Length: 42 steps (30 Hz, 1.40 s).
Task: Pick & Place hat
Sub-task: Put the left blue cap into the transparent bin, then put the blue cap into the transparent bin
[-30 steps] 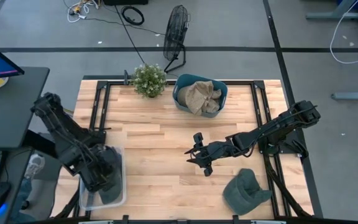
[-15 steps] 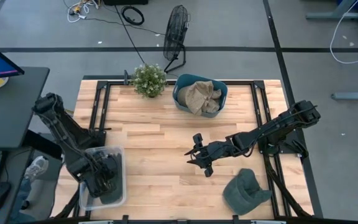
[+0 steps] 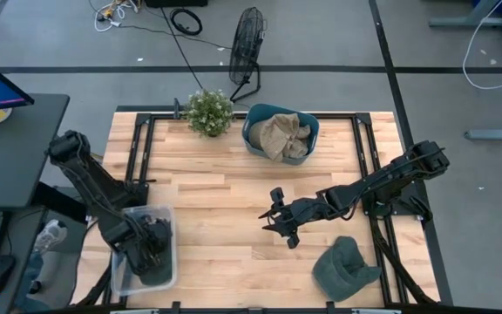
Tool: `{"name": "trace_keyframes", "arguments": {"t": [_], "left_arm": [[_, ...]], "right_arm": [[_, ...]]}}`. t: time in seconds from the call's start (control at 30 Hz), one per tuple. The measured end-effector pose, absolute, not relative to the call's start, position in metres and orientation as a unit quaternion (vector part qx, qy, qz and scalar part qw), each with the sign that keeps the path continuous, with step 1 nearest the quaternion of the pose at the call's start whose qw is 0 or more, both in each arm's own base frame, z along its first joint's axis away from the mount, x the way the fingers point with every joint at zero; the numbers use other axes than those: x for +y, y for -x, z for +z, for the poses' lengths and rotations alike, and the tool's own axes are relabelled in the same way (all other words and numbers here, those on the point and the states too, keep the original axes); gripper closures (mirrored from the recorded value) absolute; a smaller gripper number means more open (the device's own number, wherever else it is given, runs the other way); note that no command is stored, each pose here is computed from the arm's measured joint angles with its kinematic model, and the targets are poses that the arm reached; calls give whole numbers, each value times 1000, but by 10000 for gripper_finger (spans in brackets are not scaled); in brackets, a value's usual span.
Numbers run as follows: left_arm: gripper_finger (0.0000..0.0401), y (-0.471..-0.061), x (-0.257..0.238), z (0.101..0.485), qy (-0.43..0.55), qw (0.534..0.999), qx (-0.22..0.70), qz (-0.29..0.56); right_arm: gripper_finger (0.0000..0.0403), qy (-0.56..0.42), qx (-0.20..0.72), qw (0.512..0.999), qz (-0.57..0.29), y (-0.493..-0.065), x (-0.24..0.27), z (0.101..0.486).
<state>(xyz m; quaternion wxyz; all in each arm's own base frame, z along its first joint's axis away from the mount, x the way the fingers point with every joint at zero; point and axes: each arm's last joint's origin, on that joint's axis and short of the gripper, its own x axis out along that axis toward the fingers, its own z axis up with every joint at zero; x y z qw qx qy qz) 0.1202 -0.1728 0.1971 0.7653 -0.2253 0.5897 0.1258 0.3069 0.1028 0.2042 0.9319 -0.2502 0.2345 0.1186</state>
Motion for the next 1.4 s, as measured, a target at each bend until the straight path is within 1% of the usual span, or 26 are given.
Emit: {"name": "trace_keyframes", "arguments": {"t": [0.13, 0.23, 0.33, 0.47, 0.53, 0.6, 0.67, 0.73, 0.83, 0.97, 1.07, 1.13, 1.27, 1.4], "left_arm": [[400, -123, -178, 226, 228, 760, 596, 125], [400, -125, -179, 253, 221, 775, 577, 133], [400, -130, -178, 279, 204, 820, 515, 143], [399, -144, -176, 302, 169, 897, 379, 153], [399, -153, -174, 308, 147, 921, 323, 162], [399, -163, -169, 311, 121, 932, 294, 172], [399, -175, -162, 313, 111, 935, 284, 183], [398, -186, -154, 315, 106, 934, 279, 195], [387, -203, -139, 315, 76, 932, 298, 191], [341, -224, -117, 317, 41, 930, 312, 188], [300, -241, -100, 318, 29, 931, 313, 186], [276, -253, -91, 316, 25, 931, 310, 190], [244, -274, -73, 305, 21, 923, 316, 218], [235, -293, -61, 288, 3, 910, 337, 241]], "right_arm": [[243, 250, 233, 932, 119, -307, 103, 204], [243, 250, 233, 932, 118, -307, 103, 204], [243, 250, 233, 932, 118, -307, 103, 205], [243, 245, 231, 934, 117, -307, 103, 205], [243, 235, 231, 937, 115, -307, 103, 205], [243, 222, 243, 938, 115, -309, 106, 210], [243, 206, 258, 937, 117, -311, 111, 220], [243, 189, 293, 929, 119, -311, 117, 231], [243, 161, 356, 913, 117, -307, 124, 247], [243, 123, 428, 889, 106, -294, 135, 260], [243, 81, 482, 867, 95, -280, 144, 257], [243, 37, 525, 846, 88, -269, 151, 254], [243, -54, 587, 807, 31, -248, 167, 248], [243, -169, 642, 747, -41, -227, 180, 245]]}}
